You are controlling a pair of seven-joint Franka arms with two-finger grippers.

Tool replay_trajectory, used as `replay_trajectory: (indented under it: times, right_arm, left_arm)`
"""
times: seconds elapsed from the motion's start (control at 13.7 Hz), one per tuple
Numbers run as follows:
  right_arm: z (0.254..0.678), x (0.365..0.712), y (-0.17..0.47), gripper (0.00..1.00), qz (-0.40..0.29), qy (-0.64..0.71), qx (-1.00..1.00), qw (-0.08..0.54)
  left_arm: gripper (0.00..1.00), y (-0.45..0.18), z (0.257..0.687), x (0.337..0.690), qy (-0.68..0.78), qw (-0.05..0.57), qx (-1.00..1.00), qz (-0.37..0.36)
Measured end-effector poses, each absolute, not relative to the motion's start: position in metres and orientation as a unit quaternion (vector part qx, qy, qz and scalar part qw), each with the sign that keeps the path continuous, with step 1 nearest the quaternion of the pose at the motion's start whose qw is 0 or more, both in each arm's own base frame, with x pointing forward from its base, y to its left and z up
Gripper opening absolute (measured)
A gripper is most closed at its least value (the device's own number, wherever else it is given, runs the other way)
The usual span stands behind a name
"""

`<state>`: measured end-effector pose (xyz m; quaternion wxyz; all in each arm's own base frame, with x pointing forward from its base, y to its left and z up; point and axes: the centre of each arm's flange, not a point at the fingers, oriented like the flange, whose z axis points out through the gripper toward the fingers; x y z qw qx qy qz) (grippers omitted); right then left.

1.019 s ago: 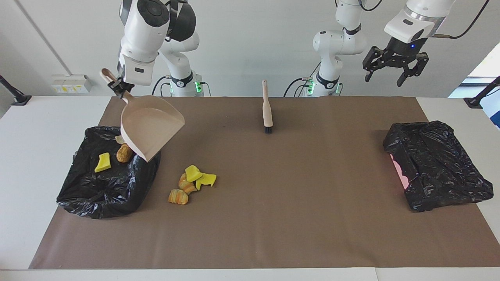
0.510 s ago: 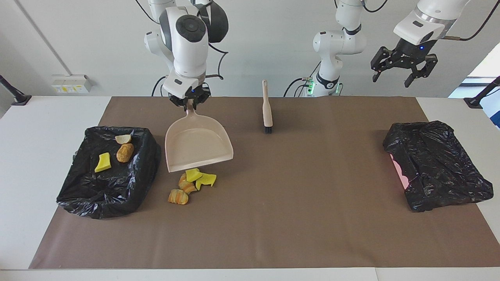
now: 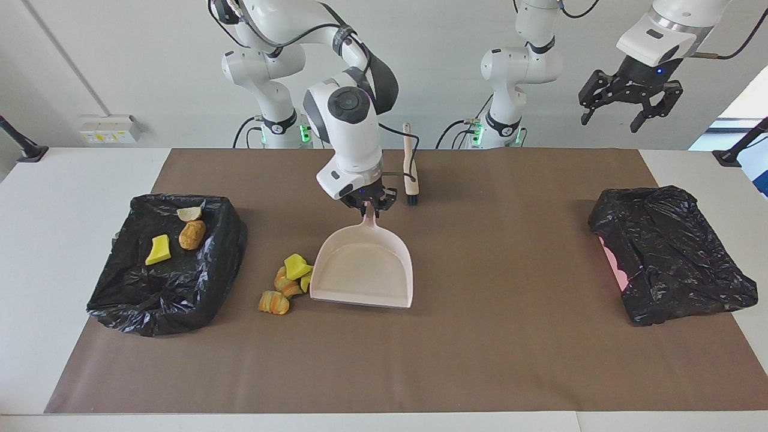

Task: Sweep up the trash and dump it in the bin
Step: 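Bring the dustpan back and lay it on the table with the right gripper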

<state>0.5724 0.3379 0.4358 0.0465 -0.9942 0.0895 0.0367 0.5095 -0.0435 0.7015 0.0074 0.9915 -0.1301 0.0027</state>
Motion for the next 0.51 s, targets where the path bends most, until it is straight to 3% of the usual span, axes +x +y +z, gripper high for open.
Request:
replay_trajectory:
  times: [0.29,0.51]
  right_arm:
    - [0.396,0.597,0.392,0.31,0.021,0.093,-0.993,0.073]
    - [0.372,0.596,0.416,0.31,0.016,0.076,-0.994,0.071]
  left_arm:
    - [1.0,-0.04,0.702,0.51,-0.127,0.007,0.992,0.006]
    - [1.0,-0.04,0.702,0.51,-0.127,0.007,0.992,0.006]
